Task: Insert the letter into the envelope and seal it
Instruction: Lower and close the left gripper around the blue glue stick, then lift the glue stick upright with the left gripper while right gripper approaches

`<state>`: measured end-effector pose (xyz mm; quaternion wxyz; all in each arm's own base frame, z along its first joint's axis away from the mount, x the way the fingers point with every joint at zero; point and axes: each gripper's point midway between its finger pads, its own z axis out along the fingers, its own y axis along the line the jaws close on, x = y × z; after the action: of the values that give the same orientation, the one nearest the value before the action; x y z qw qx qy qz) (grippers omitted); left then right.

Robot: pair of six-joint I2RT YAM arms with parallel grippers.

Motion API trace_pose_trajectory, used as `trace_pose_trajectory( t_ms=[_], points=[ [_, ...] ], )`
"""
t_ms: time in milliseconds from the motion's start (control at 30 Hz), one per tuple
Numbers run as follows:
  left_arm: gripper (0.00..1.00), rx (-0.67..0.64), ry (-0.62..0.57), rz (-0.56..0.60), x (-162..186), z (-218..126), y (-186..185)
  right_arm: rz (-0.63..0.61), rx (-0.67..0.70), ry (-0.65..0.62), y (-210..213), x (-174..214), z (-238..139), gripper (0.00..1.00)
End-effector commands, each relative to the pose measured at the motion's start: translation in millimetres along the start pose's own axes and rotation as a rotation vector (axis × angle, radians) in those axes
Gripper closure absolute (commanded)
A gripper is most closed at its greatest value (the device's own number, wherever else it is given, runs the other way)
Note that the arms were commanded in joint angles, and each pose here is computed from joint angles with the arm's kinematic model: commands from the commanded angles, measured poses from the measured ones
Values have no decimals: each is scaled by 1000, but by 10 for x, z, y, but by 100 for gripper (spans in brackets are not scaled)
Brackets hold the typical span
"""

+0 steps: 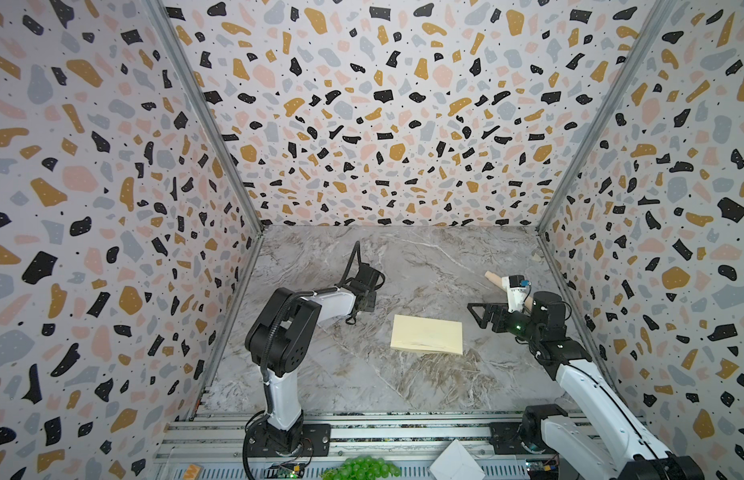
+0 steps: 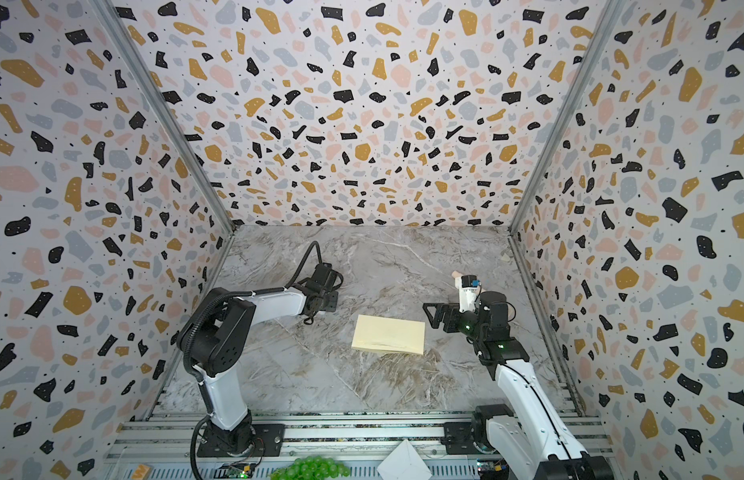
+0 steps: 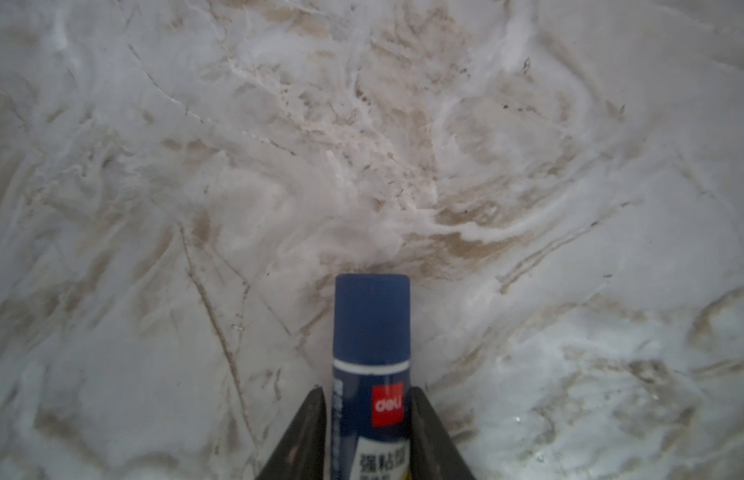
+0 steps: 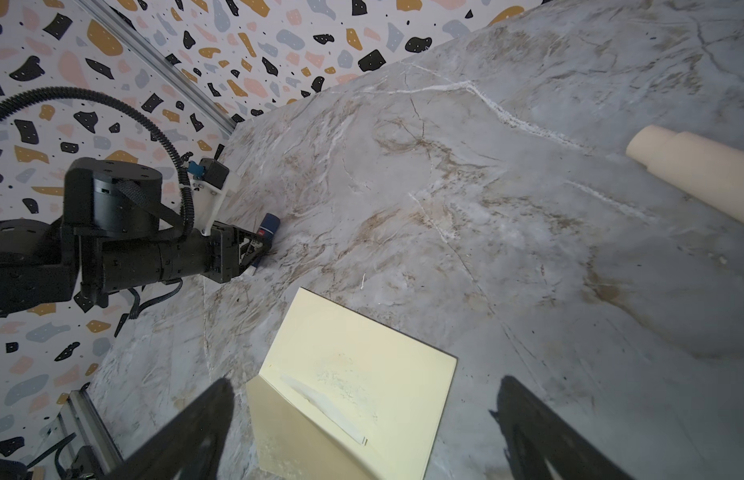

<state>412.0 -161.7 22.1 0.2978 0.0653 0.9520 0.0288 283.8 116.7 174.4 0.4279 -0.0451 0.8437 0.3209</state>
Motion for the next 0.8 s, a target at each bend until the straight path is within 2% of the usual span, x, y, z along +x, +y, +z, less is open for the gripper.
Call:
trace_pose_trajectory(
  t_ms=[0, 67, 133, 300, 433, 633, 767],
  points=[
    [75, 39, -20, -3, -97, 32, -60, -13, 4, 3, 2, 23, -26, 1],
    [79, 45, -10, 4, -60, 64, -70, -12, 1, 5, 7, 22, -18, 1],
    [88, 59, 0, 11, -21, 84, -93, -13, -2, 8, 18, 10, -17, 1],
    [98, 141, -50, 14, -123, -82, -194, -13, -5, 13, 21, 8, -12, 1],
    [100, 262, -196, 13, -422, -519, -308, -17, -12, 8, 45, -17, -23, 1],
    [100, 517, -519, 60, -867, -1475, -579, -39, -44, -7, 154, -130, -56, 1],
    [100, 572, -673, 134, -889, -1965, -691, -57, -89, -12, 288, -221, -82, 1]
  ],
)
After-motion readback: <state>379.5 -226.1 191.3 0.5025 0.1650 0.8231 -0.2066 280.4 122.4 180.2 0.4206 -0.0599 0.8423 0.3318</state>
